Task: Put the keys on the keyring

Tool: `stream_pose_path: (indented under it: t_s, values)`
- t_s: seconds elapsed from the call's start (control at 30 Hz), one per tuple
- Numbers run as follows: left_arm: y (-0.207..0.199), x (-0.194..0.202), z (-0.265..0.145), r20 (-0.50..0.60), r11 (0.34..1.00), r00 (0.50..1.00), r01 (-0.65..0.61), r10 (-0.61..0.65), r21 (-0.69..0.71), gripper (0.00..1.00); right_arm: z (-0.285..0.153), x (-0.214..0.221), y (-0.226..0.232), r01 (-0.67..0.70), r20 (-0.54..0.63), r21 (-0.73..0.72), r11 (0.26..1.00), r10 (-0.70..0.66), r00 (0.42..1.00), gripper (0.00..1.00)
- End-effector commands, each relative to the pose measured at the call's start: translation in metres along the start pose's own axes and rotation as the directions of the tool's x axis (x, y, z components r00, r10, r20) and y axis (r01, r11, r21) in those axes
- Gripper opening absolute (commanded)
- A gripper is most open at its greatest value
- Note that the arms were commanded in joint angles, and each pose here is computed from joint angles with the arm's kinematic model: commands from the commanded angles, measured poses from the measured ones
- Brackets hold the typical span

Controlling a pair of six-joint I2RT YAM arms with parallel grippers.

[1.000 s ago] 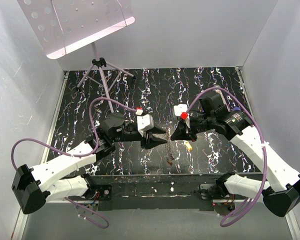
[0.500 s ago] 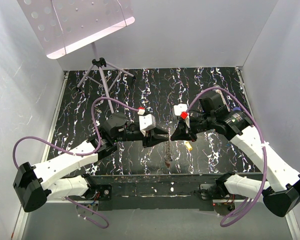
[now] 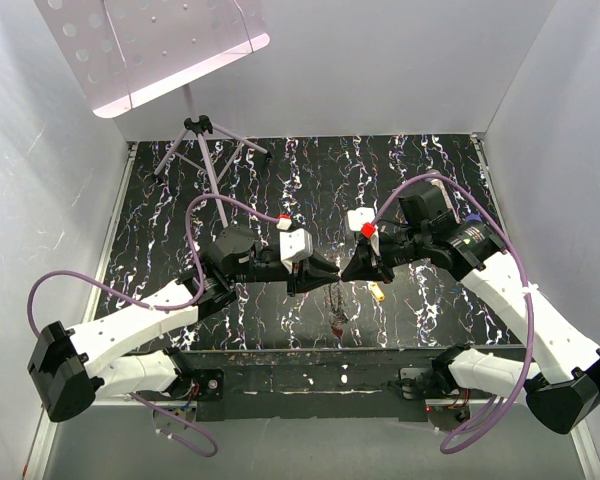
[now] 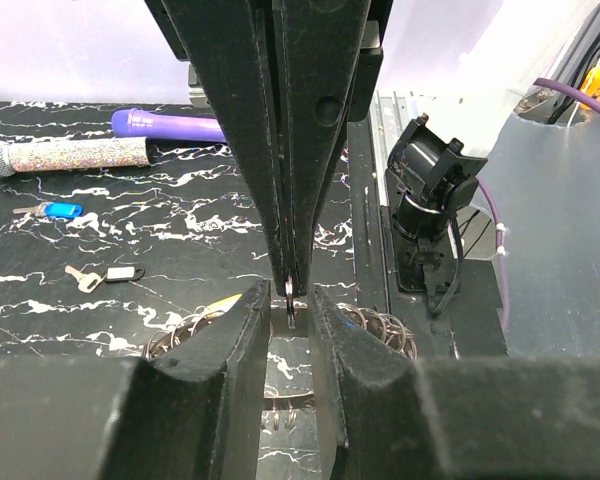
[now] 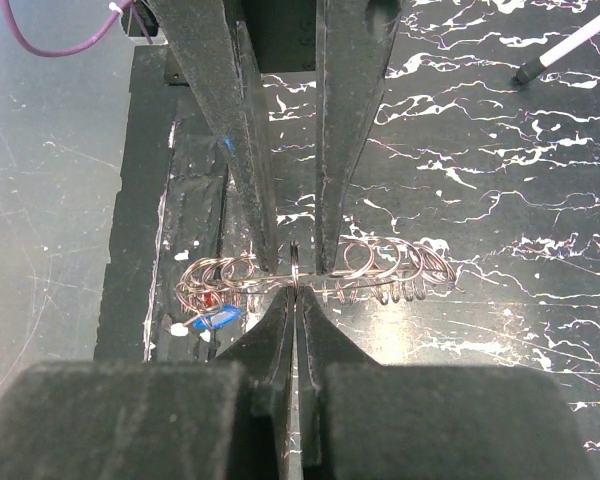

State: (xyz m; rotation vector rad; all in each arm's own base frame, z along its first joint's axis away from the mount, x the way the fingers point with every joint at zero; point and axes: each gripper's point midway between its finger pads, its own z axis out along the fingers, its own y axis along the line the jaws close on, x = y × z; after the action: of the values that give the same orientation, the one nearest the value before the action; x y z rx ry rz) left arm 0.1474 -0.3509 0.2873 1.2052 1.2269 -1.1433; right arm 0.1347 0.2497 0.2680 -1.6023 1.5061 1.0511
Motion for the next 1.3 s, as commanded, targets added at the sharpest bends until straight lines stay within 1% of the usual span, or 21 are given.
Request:
stream_pose_path:
  t_s: [0.0, 0.07, 0.23, 0.27, 0.37, 0.43, 0.47, 0.57, 0.6, 0.63, 0.67, 0.73, 0.87, 0.9, 1.0, 1.2, 1.27]
  values:
    - [-0.004, -0.013, 0.002, 0.024, 1.000, 0.999, -0.023, 0.022, 0.021, 0.19, -0.002, -0.018, 0.002, 0.050, 0.058, -0.009, 0.999, -0.049, 0.997, 0.01]
    - [-0.004, -0.014, 0.003, 0.024, 0.999, 0.999, -0.026, 0.025, 0.021, 0.17, -0.001, -0.018, 0.002, 0.046, 0.056, -0.010, 0.999, -0.045, 0.997, 0.01]
    - [-0.004, -0.011, 0.004, 0.006, 0.999, 1.000, -0.024, 0.024, 0.033, 0.01, -0.002, -0.018, 0.002, 0.045, 0.059, -0.011, 0.999, -0.044, 0.997, 0.01]
    - [-0.005, -0.011, 0.004, 0.003, 0.999, 1.000, -0.023, 0.023, 0.037, 0.00, -0.001, -0.019, 0.002, 0.047, 0.060, -0.014, 0.999, -0.046, 0.997, 0.01]
    - [-0.006, -0.009, 0.003, -0.013, 0.999, 1.000, -0.020, 0.021, 0.043, 0.00, -0.002, -0.019, 0.003, 0.044, 0.061, -0.015, 0.999, -0.043, 0.997, 0.01]
    - [-0.005, -0.010, 0.000, -0.003, 0.999, 1.000, -0.029, 0.029, 0.026, 0.00, -0.002, -0.021, 0.003, 0.045, 0.068, -0.012, 0.999, -0.044, 0.997, 0.01]
    - [-0.004, -0.016, -0.003, 0.022, 0.999, 0.999, -0.037, 0.036, 0.007, 0.00, -0.002, -0.023, 0.003, 0.045, 0.073, -0.014, 0.999, -0.044, 0.996, 0.02]
    - [-0.005, -0.030, -0.016, 0.118, 0.997, 0.991, -0.052, 0.057, -0.052, 0.00, -0.006, -0.031, 0.004, 0.048, 0.103, -0.009, 0.999, -0.047, 0.994, 0.40]
    - [-0.006, -0.034, -0.021, 0.154, 0.996, 0.985, -0.062, 0.072, -0.068, 0.00, -0.007, -0.034, 0.004, 0.047, 0.115, -0.009, 0.999, -0.046, 0.992, 0.46]
    - [-0.009, -0.045, -0.026, 0.216, 0.996, 0.975, -0.047, 0.062, -0.075, 0.00, -0.009, -0.038, 0.004, 0.053, 0.130, -0.010, 0.999, -0.051, 0.990, 0.49]
    - [-0.012, -0.046, -0.030, 0.247, 0.997, 0.968, -0.029, 0.048, -0.078, 0.00, -0.010, -0.040, 0.007, 0.056, 0.144, -0.018, 0.998, -0.053, 0.988, 0.51]
    - [-0.016, -0.054, -0.039, 0.330, 0.996, 0.943, -0.013, 0.041, -0.087, 0.00, -0.012, -0.045, 0.012, 0.077, 0.181, -0.044, 0.996, -0.068, 0.981, 0.52]
    - [-0.024, -0.063, -0.050, 0.422, 0.997, 0.906, 0.014, 0.020, -0.076, 0.00, -0.014, -0.060, 0.027, 0.245, 0.313, -0.072, 0.967, -0.212, 0.926, 0.52]
    - [-0.025, -0.064, -0.051, 0.437, 0.997, 0.899, 0.017, 0.017, -0.074, 0.00, -0.012, -0.061, 0.029, 0.259, 0.338, -0.076, 0.963, -0.219, 0.915, 0.52]
    - [-0.028, -0.068, -0.056, 0.477, 0.998, 0.879, 0.022, 0.010, -0.062, 0.00, -0.011, -0.068, 0.029, 0.263, 0.383, -0.093, 0.960, -0.210, 0.900, 0.52]
    - [-0.030, -0.071, -0.057, 0.508, 0.998, 0.861, 0.032, -0.003, -0.049, 0.00, -0.010, -0.081, 0.028, 0.256, 0.408, -0.134, 0.957, -0.182, 0.894, 0.43]
    - [-0.028, -0.071, -0.057, 0.514, 0.998, 0.858, 0.035, -0.003, -0.053, 0.00, -0.008, -0.081, 0.028, 0.246, 0.408, -0.142, 0.959, -0.170, 0.897, 0.39]
